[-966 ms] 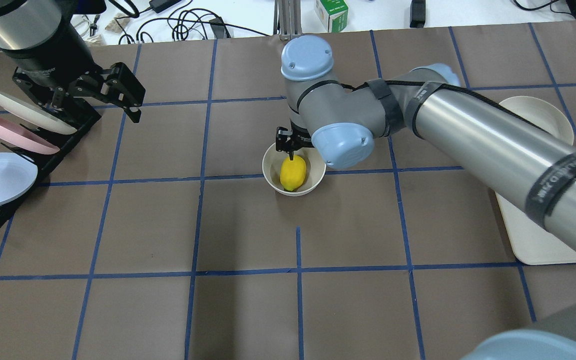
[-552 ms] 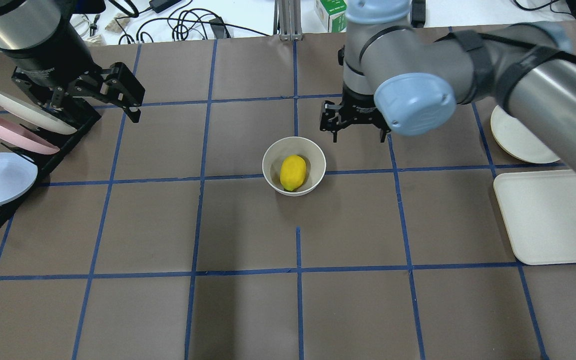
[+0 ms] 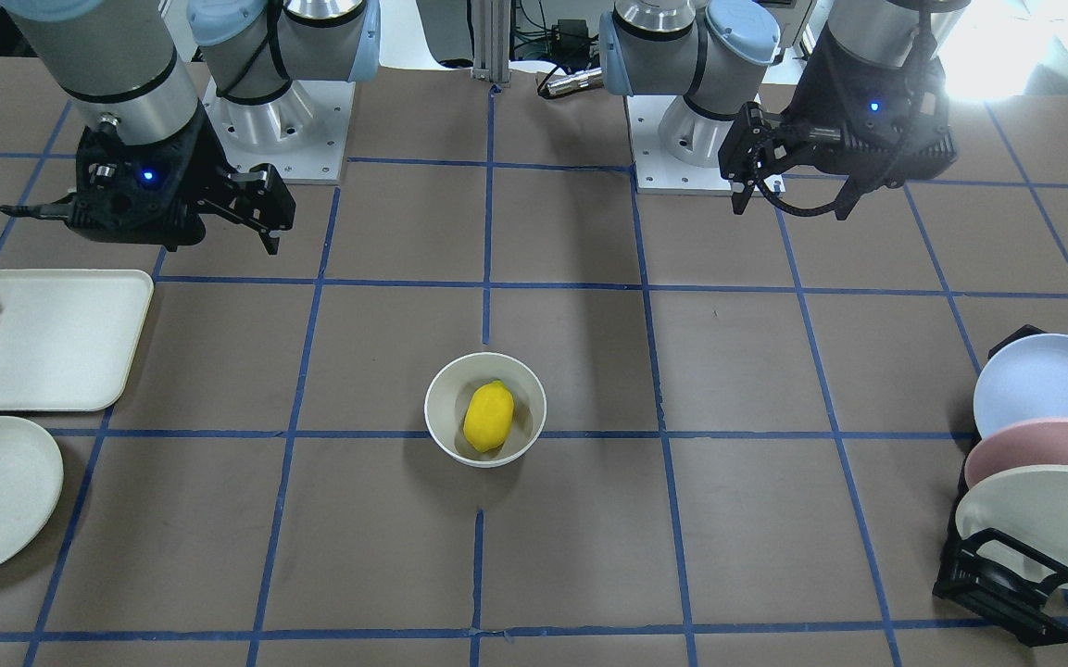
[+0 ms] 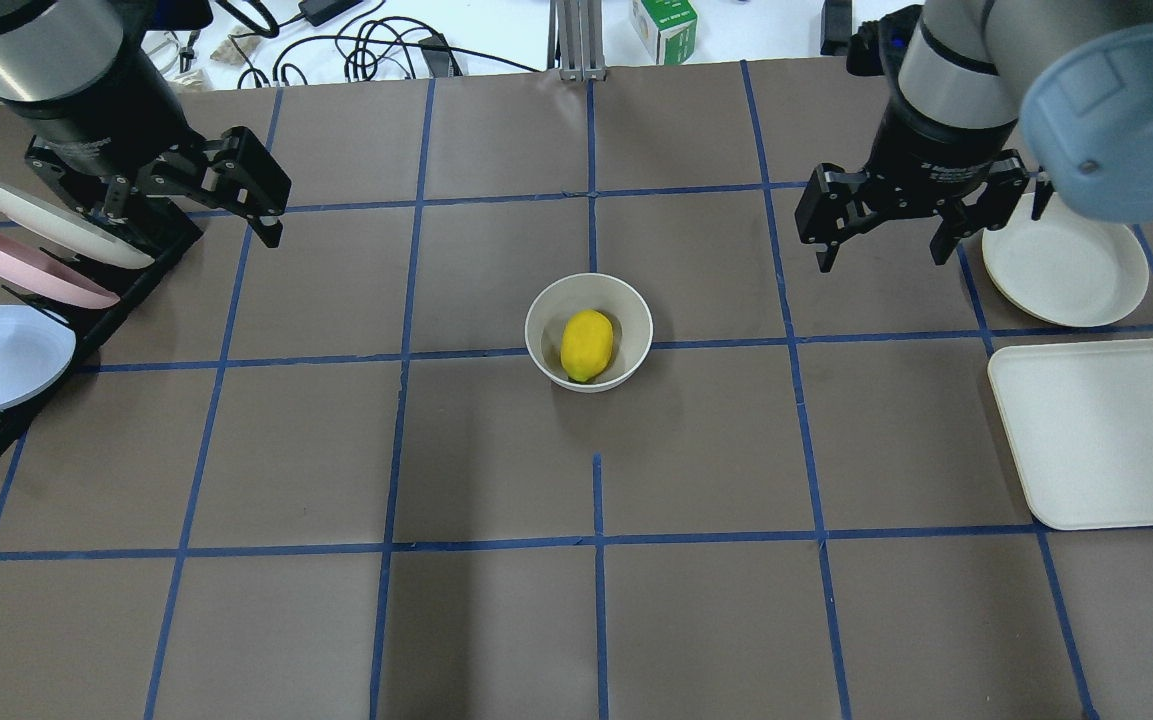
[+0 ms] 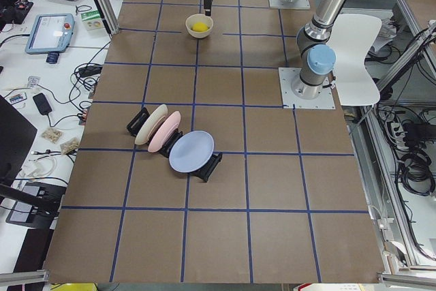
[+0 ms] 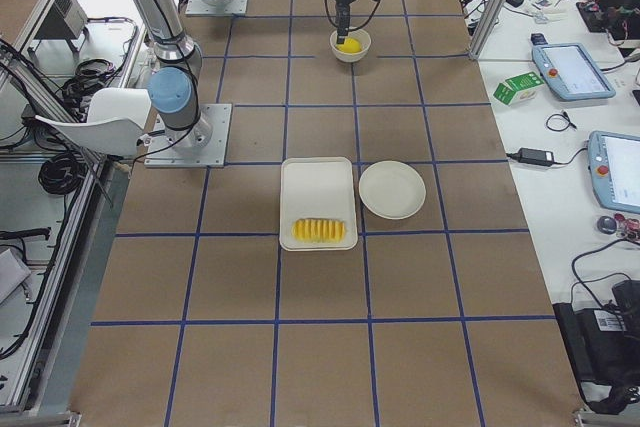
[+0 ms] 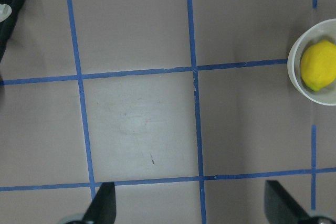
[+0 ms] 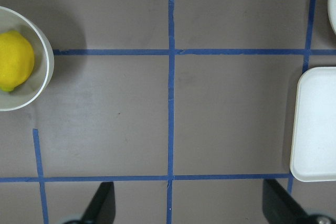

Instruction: Place bowl and put lemon in it

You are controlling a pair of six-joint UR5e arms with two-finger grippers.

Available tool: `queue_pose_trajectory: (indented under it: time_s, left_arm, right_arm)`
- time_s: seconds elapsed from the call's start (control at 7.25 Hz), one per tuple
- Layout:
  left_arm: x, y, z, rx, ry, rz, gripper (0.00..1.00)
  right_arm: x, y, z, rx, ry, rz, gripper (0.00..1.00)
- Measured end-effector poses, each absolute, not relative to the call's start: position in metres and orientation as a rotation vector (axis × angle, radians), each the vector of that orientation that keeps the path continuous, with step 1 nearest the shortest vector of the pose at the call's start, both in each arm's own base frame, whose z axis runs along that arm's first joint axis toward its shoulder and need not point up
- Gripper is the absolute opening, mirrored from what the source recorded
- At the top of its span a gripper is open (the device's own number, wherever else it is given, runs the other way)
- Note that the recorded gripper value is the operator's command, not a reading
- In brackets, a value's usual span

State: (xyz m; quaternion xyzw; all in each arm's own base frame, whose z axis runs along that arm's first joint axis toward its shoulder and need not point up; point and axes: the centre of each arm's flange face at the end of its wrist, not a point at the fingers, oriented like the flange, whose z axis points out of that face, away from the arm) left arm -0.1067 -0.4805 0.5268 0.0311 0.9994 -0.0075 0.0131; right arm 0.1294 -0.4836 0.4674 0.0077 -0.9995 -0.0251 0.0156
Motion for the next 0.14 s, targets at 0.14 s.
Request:
queue_pose_trajectory:
  time_s: [0.14]
  left_arm:
    - [-0.1067,-0.4802,0.5263,0.097,3.114,-0.022,1.00]
  right_arm:
    - [0.1257,-0.4773,0.4770,0.036,-3.111,-0.068,1.00]
